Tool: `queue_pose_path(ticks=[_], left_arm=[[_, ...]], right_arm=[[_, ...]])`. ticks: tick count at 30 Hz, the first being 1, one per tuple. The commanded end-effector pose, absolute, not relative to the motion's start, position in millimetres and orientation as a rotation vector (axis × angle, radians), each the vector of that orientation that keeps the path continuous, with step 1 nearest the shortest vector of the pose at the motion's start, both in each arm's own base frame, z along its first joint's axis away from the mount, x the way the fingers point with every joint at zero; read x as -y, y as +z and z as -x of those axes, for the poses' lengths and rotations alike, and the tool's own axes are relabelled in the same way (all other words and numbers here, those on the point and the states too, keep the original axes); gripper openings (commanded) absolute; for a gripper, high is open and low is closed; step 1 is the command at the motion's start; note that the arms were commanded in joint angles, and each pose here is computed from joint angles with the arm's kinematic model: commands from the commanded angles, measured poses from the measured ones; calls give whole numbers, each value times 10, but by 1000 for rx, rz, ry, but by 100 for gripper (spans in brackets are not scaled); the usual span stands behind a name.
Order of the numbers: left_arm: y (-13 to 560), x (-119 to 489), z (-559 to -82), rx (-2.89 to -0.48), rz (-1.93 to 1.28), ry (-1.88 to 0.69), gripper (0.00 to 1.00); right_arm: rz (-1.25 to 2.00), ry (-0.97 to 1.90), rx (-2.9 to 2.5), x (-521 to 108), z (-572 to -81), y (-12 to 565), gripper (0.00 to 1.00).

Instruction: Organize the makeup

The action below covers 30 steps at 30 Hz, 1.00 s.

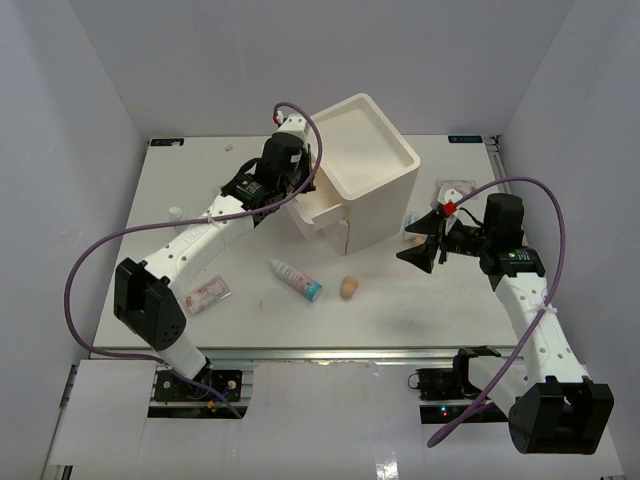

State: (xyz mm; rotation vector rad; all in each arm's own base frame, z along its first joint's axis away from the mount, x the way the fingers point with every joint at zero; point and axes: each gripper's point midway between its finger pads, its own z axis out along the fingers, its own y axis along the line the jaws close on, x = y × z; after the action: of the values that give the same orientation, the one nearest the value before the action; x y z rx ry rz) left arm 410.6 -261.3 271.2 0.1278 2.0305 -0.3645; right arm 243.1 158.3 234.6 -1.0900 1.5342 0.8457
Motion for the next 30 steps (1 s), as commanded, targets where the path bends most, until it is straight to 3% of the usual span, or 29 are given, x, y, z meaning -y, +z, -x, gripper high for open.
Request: queue_pose_path(ticks=[1, 4, 8, 16, 21, 30], left_arm=[[3019, 2519, -4198, -1973, -128, -379, 44], [2995, 2502, -4175, -1983, -138, -381, 60], [2945, 2426, -4070, -1990, -147, -391, 69], [3110, 2297, -3762, -1932, -220, -448, 74], [3252, 2091, -3245, -1811, -283, -521, 75], [2946, 1654, -2681, -1676, -295, -496, 80]], right_arm=[[1072, 791, -1554, -1511, -2554, 2300, 77], [1059, 761, -1586, -1465, -2625, 2228, 77], [1037, 687, -1646, -1364, -2754, 2104, 78], [1171, 510, -1698, -1166, -2886, 1630, 77], [1344, 364, -1665, -1031, -2943, 1380, 77], [1493, 175, -1825, -668, -3240, 917, 70]])
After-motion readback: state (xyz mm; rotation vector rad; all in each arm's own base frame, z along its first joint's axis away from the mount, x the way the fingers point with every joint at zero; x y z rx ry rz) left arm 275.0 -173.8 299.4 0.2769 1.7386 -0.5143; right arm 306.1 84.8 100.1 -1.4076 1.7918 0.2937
